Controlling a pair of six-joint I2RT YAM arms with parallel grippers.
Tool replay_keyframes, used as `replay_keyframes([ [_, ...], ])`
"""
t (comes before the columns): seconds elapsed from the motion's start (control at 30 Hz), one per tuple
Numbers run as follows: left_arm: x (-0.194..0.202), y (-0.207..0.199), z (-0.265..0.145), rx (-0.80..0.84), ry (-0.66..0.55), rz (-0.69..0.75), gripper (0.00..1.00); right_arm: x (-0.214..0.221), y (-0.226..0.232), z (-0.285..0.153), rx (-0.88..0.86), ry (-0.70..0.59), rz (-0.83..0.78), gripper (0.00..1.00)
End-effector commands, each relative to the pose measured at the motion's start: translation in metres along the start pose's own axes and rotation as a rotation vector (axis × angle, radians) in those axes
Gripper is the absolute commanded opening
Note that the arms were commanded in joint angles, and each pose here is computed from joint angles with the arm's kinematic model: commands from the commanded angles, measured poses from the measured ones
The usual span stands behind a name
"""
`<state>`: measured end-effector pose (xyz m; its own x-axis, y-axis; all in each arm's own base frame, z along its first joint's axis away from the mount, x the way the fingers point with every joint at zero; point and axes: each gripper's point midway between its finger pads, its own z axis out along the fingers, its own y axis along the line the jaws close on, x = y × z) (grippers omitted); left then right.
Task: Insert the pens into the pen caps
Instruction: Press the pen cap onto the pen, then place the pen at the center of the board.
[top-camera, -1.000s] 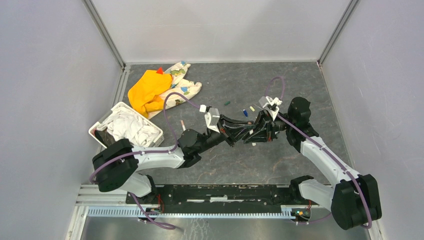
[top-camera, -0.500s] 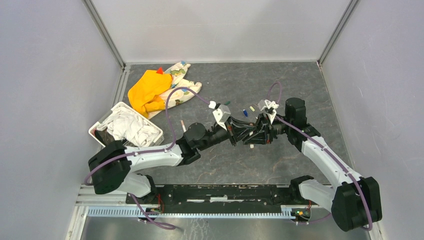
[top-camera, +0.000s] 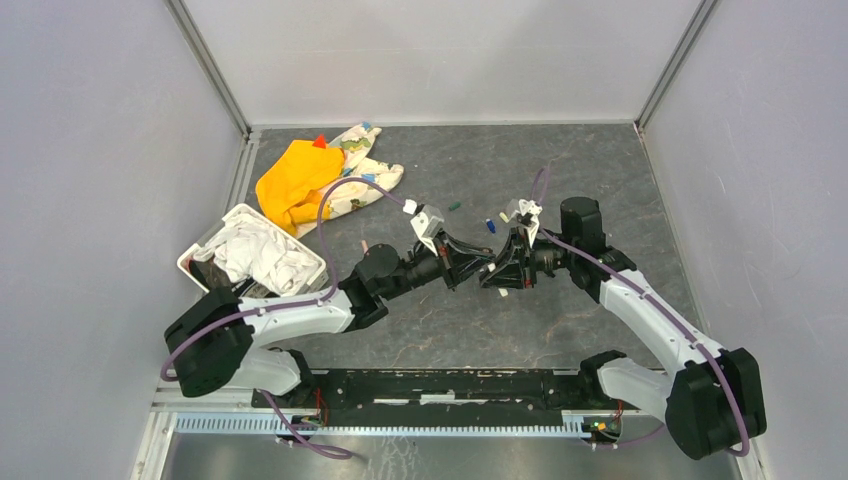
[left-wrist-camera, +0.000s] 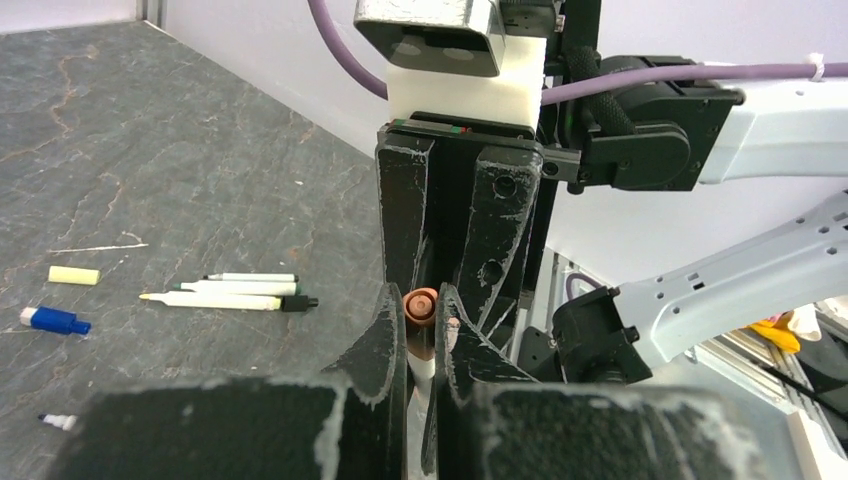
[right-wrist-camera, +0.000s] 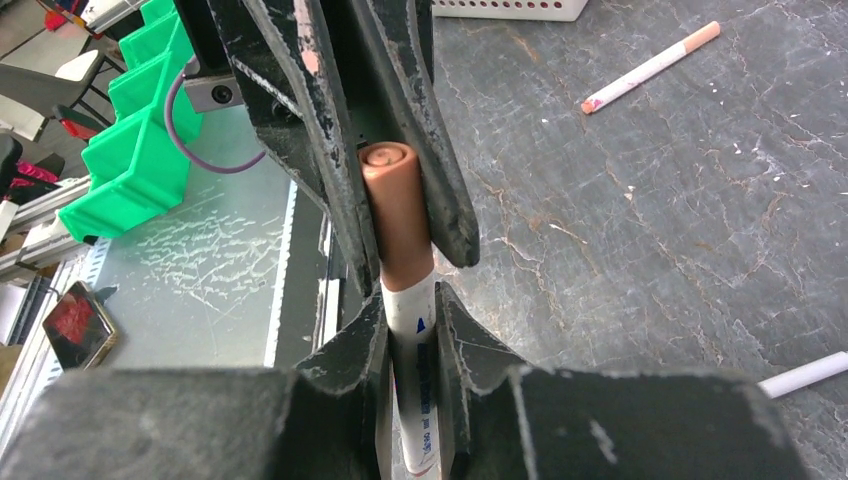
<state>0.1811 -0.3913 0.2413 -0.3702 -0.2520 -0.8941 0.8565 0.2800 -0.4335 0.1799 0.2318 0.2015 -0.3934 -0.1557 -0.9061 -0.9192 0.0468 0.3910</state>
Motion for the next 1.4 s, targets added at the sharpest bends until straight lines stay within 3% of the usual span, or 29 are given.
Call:
replay_keyframes([
  [0.0, 0.166, -0.047, -0.073, 0.19, 0.687, -0.29, 0.02, -0.103, -0.025, -0.01, 0.181, -0.204, -0.39, 0.0],
  [0.13, 0.13, -0.05, -0.041, 0.206, 0.517, -0.336, 0.04, -0.094, -0.025, -0.008, 0.172, -0.19, -0.377, 0.0],
  [0.27, 0.104, -0.053, -0.032, 0.217, 0.421, -0.36, 0.06, -0.086, -0.028, -0.008, 0.174, -0.181, -0.365, 0.0],
  [0.53, 0.065, -0.042, -0.036, 0.109, 0.318, -0.29, 0.43, -0.073, -0.031, -0.005, 0.167, -0.165, -0.348, 0.0],
  [0.7, 0.041, -0.037, -0.032, 0.059, 0.253, -0.234, 0.56, -0.068, -0.03, -0.005, 0.16, -0.161, -0.343, 0.0],
  [0.87, 0.025, -0.03, -0.046, 0.015, 0.194, -0.149, 0.6, -0.062, -0.025, -0.005, 0.141, -0.16, -0.354, 0.0],
  [1.07, -0.008, -0.018, -0.073, -0.067, 0.038, -0.048, 0.66, -0.053, -0.021, -0.004, 0.129, -0.204, -0.314, 0.0],
  [1.2, -0.021, 0.007, -0.091, -0.212, -0.057, -0.023, 0.77, -0.042, -0.04, -0.003, 0.216, -0.227, -0.214, 0.0],
  [1.37, -0.029, 0.038, -0.11, -0.402, -0.097, 0.002, 0.77, -0.027, -0.078, 0.008, 0.374, -0.183, -0.074, 0.04],
])
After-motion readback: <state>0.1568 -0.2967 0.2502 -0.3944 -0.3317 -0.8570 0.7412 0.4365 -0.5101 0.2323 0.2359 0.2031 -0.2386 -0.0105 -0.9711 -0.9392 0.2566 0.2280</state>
